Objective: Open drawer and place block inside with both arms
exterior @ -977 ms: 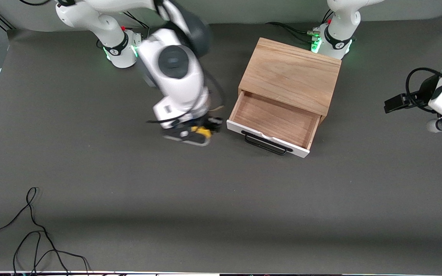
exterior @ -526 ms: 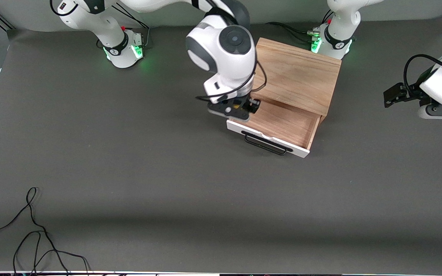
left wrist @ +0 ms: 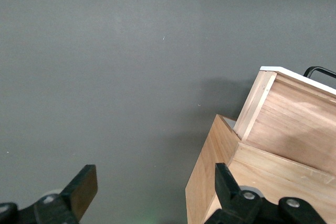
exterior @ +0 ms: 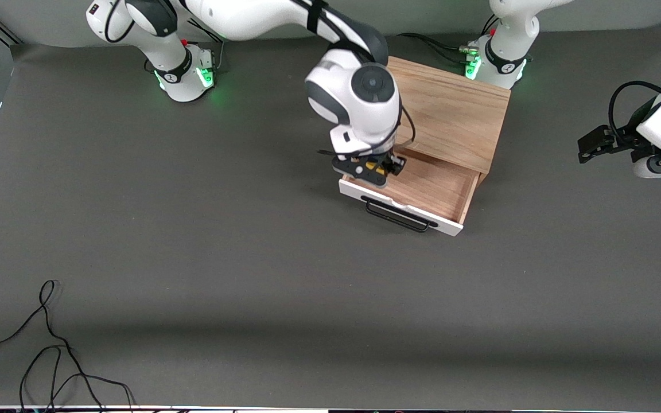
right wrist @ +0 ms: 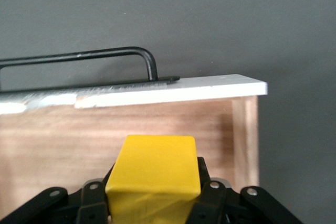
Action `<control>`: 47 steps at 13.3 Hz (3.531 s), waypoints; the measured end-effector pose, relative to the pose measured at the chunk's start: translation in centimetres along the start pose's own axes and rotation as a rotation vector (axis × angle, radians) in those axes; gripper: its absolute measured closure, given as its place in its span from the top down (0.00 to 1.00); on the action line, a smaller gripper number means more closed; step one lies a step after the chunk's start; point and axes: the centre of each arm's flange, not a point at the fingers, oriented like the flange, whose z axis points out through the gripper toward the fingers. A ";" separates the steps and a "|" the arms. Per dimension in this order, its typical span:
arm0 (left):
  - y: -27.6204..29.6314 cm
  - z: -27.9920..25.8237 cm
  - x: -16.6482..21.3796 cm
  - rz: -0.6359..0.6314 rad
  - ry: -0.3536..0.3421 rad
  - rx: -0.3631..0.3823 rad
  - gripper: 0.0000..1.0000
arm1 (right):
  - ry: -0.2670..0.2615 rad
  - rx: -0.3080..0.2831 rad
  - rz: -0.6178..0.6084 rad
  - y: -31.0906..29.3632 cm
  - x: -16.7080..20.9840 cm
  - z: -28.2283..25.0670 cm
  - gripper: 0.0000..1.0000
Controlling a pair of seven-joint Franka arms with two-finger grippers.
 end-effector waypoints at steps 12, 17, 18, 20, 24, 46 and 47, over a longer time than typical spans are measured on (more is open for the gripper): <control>0.6 -0.6 0.7 0.029 0.021 -0.024 1.00 | -0.018 0.029 0.084 -0.8 0.6 4.7 0.66; 0.6 -0.7 1.1 0.029 0.045 -0.024 1.00 | -0.022 -0.013 0.058 -0.4 0.6 0.0 0.69; 0.7 -0.8 1.2 0.030 0.046 -0.024 1.00 | -0.023 -0.033 0.033 0.1 0.6 -2.3 0.69; 0.9 -0.7 1.3 0.034 0.045 -0.023 1.00 | -0.015 -0.051 -0.032 1.7 1.4 -8.4 0.69; 1.1 -0.7 1.3 0.037 0.045 -0.023 1.00 | 0.008 -0.094 -0.242 9.8 9.3 -23.0 0.70; 1.0 -0.5 0.7 0.037 -0.011 -0.021 1.00 | 0.014 -0.173 -0.619 36.9 37.7 -30.3 0.81; 1.0 -0.5 0.7 0.037 -0.011 -0.021 1.00 | 0.014 -0.172 -0.617 37.0 37.8 -30.4 0.80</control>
